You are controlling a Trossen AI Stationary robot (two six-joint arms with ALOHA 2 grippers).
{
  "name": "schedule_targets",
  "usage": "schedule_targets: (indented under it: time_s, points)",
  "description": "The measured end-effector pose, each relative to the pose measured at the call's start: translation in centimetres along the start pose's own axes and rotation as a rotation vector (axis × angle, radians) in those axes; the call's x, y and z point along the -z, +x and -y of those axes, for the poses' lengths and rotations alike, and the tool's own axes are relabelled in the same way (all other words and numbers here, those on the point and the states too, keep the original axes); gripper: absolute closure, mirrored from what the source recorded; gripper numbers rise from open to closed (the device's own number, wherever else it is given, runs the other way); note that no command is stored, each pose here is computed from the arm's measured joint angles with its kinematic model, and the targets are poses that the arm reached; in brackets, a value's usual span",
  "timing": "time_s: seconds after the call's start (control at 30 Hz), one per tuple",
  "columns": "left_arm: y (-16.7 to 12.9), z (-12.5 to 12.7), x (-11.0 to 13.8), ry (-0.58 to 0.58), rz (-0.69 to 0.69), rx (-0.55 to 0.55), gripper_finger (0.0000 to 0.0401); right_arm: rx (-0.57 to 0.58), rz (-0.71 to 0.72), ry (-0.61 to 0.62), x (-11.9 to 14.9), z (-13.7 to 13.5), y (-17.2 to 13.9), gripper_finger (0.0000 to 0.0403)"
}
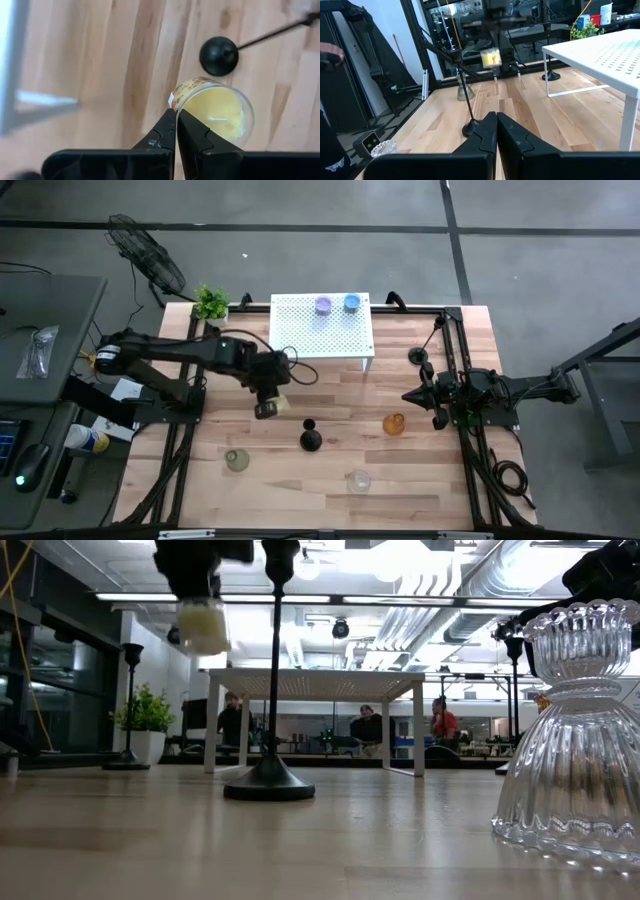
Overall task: Pick & Place candle stick holders
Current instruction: Put the yellow scented candle on the shelf
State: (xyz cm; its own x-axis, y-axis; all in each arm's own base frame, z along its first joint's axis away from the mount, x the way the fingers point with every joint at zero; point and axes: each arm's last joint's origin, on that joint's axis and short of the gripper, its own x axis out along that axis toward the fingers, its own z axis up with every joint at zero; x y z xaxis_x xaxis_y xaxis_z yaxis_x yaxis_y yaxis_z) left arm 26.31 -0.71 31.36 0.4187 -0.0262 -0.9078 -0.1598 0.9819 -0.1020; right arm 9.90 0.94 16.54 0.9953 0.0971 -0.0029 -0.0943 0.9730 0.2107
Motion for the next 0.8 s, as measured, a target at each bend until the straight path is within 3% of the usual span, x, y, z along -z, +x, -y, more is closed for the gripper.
schedule_targets:
  time_s: [0.33,0.63,0.8]
  points:
    - [-2.8,0.1,-0.8,0.396,0.023,-0.028,0.0400,0.000,0.000,0.000,0.0,0.0,0.0,0.0401]
    - [-4.4,-1.1,-1.7,0.544,0.058,-0.090,0.0400,0.000,0.000,0.000,0.0,0.0,0.0,0.0400]
    - [-5.5,-2.8,-2.4,0.697,0.073,-0.161,0.0400,0.000,0.000,0.000,0.0,0.0,0.0,0.0400]
